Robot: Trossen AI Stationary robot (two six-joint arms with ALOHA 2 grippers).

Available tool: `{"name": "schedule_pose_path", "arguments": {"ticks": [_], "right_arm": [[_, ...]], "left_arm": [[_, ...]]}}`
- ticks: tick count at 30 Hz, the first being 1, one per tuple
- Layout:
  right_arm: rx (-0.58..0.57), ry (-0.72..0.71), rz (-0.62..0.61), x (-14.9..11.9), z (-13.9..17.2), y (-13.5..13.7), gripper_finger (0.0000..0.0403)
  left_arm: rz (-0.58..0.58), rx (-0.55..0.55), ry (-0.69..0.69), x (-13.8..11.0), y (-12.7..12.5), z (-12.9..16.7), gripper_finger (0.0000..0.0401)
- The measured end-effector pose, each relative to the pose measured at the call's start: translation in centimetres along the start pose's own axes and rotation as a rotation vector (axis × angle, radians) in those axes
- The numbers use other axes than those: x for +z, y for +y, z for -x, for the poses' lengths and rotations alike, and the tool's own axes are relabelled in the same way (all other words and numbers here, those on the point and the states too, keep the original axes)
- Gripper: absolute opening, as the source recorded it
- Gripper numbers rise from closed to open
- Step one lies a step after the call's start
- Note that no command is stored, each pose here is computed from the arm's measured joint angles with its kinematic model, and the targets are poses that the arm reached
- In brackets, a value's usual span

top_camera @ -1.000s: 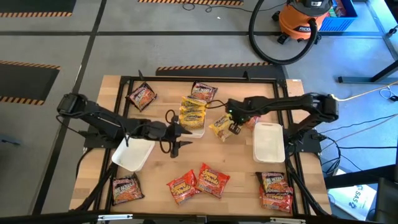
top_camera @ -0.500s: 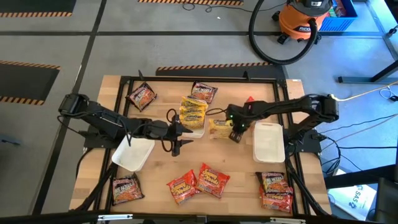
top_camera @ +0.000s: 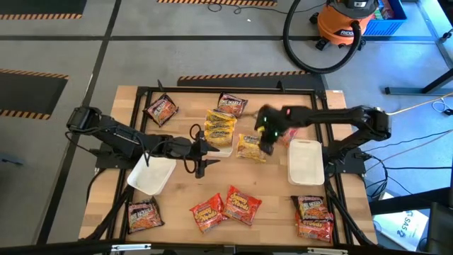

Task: Sort Maruchan noodles
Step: Put the yellow noodle pack into the center white bin

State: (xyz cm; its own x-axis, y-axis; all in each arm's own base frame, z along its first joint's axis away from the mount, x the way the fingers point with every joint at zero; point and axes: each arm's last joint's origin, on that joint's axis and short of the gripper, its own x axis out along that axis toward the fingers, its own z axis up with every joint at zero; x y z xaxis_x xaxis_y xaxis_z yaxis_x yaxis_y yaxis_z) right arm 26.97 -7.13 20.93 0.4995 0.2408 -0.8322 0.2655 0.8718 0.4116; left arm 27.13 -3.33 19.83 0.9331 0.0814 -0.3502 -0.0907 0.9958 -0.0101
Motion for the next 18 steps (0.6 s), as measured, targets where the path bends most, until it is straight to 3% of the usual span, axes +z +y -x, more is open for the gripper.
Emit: {"name": "schedule_pose_path", "arguments": {"ticks": [11,14,18], "right_arm": [[0.089,-0.157,-0.109,2.2,0.4,-7.6,0.0014],[0.085,-0.15,-0.132,2.0,0.4,-9.3,0.0064],[0.077,-0.117,-0.179,1.7,-0.6,-10.8,0.0174]], "left_arm": [[-0.021,0.005,-0.005,0.0,0.0,0.0,0.0192],[-0.021,0.003,-0.005,0.0,0.0,0.0,0.0192],[-0.021,0.003,-0.005,0.0,0.0,0.0,0.0192]]}}
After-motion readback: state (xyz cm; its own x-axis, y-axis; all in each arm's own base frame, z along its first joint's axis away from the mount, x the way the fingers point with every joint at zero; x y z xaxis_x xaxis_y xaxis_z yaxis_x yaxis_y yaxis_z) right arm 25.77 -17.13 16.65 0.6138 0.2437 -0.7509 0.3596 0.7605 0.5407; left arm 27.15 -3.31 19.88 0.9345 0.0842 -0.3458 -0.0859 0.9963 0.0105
